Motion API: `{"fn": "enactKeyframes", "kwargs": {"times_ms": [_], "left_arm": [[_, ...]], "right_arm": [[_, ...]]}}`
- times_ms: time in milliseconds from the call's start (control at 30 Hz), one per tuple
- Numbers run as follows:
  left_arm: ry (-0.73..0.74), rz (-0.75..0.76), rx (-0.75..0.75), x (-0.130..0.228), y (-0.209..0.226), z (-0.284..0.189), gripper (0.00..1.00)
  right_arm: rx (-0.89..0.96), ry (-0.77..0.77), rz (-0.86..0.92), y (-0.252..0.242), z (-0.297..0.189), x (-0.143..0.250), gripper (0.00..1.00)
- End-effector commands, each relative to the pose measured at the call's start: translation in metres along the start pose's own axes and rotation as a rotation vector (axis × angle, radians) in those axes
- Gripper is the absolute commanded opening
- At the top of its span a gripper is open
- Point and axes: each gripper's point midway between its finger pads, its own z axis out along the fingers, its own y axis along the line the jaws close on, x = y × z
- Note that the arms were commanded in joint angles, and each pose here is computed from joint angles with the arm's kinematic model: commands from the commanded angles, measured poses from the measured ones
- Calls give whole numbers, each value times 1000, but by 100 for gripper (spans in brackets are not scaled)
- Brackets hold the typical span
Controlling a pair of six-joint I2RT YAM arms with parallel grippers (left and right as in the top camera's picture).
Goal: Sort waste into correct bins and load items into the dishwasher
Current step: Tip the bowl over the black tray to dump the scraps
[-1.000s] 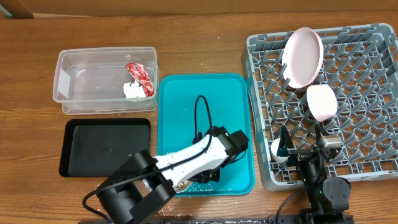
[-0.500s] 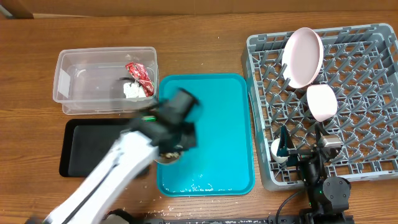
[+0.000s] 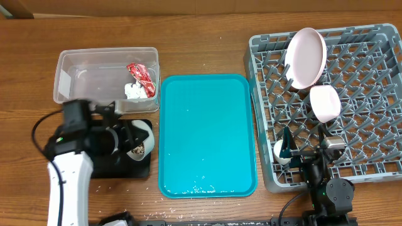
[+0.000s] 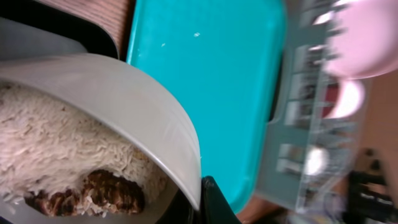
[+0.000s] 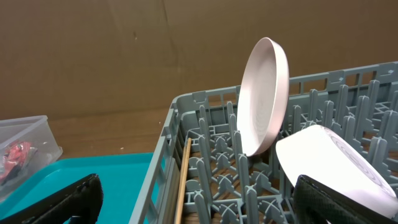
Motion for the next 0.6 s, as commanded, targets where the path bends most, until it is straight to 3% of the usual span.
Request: {"fn": "enactKeyframes", "kwargs": {"times_ms": [0,200,400,567], "left_arm": [[-107,138,317,-5,-22,-24,4],[-244,197,371,-12,4,-37,4],[-295,294,506,-8,-9,-40,4],[-328,320,494,-6,-5,-46,4]], "right_arm": [[2,-6,-3,-1,0,1,100],[2,-6,-3,-1,0,1,100],[2,-6,-3,-1,0,1,100],[2,-6,-3,-1,0,1,100]]}}
